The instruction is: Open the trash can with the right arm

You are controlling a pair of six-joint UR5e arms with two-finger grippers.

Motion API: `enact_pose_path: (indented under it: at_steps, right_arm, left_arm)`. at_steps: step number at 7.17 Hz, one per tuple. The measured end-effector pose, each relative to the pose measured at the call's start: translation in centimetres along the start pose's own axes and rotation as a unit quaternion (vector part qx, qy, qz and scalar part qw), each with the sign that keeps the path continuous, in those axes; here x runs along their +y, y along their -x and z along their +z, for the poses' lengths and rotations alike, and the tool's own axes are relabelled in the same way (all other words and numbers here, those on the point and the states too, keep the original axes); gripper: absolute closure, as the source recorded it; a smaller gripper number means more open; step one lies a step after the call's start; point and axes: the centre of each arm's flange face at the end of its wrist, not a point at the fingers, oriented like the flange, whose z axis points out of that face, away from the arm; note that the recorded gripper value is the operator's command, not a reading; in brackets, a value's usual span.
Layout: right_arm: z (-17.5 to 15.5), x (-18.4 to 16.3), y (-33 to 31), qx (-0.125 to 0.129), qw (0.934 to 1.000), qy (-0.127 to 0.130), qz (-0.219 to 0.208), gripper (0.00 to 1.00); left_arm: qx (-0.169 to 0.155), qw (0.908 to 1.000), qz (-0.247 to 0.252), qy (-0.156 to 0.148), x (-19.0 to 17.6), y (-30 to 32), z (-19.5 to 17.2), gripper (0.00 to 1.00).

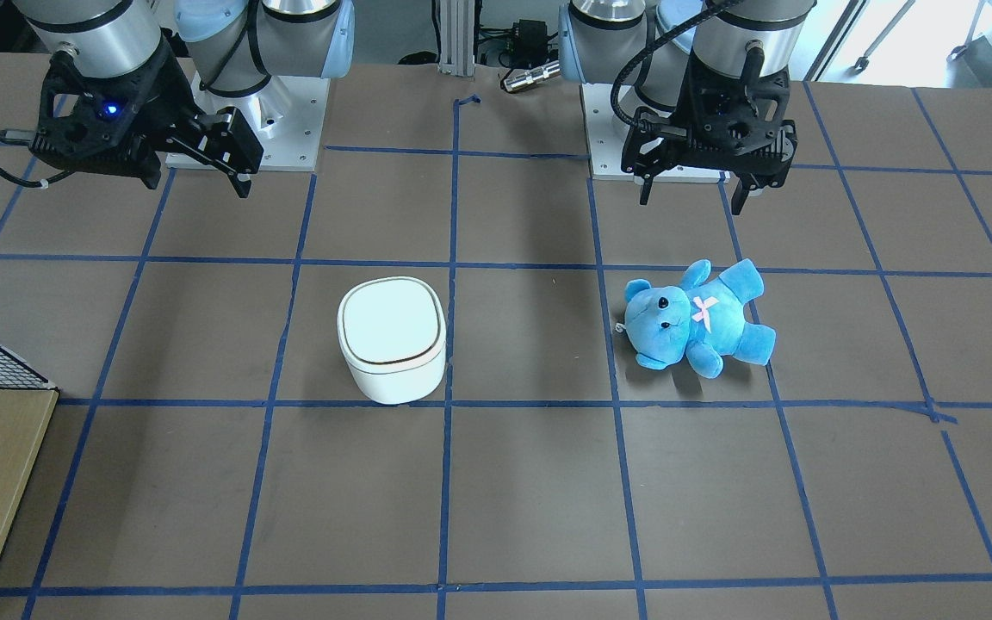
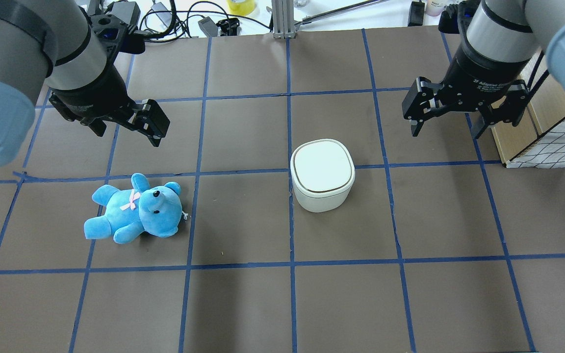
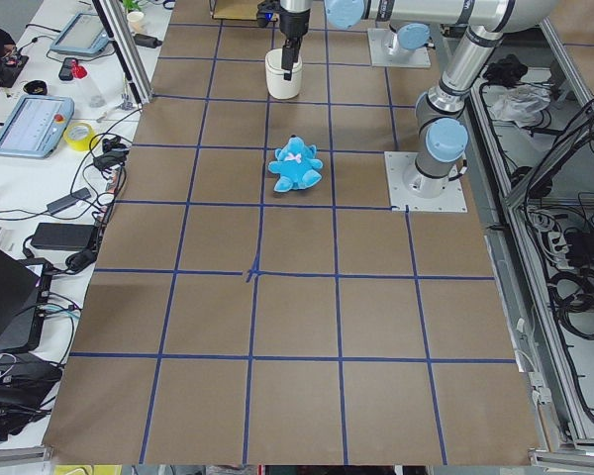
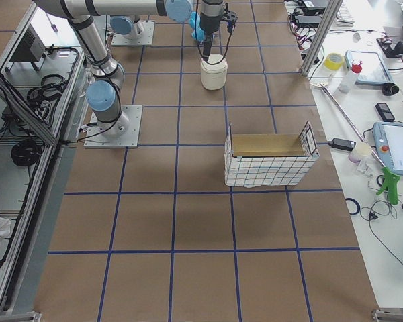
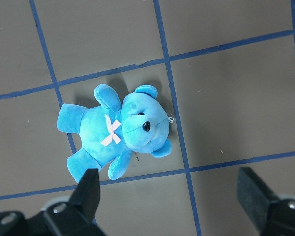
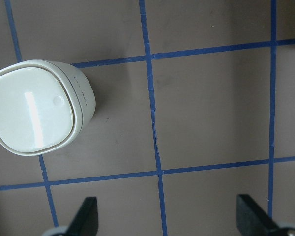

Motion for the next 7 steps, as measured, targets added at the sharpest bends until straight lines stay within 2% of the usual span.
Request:
enact_pose_path:
  at_steps: [1, 3, 5, 7]
  right_arm:
    - [0.0, 0.0, 0.1, 0.000, 1.0000, 0.001, 0.001, 0.06]
    - [0.1, 0.0, 0.4, -0.005, 0.9999, -0.001, 0.010, 0.56]
    - [0.5, -0.5, 0.6, -0.010, 0.9998, -0.005, 0.014, 0.78]
    - [1.7, -1.4, 1.4, -0.029, 0.9995, 0.005, 0.011, 0.88]
  left_arm:
    - [0.000, 1.0000, 0.000, 0.000, 0.0, 0.0, 0.0, 0.00]
    - [0.000, 1.0000, 0.000, 0.000, 0.0, 0.0, 0.0, 0.00]
    - [0.000, 1.0000, 0.000, 0.000, 0.0, 0.0, 0.0, 0.00]
    - [0.000, 1.0000, 0.000, 0.000, 0.0, 0.0, 0.0, 0.00]
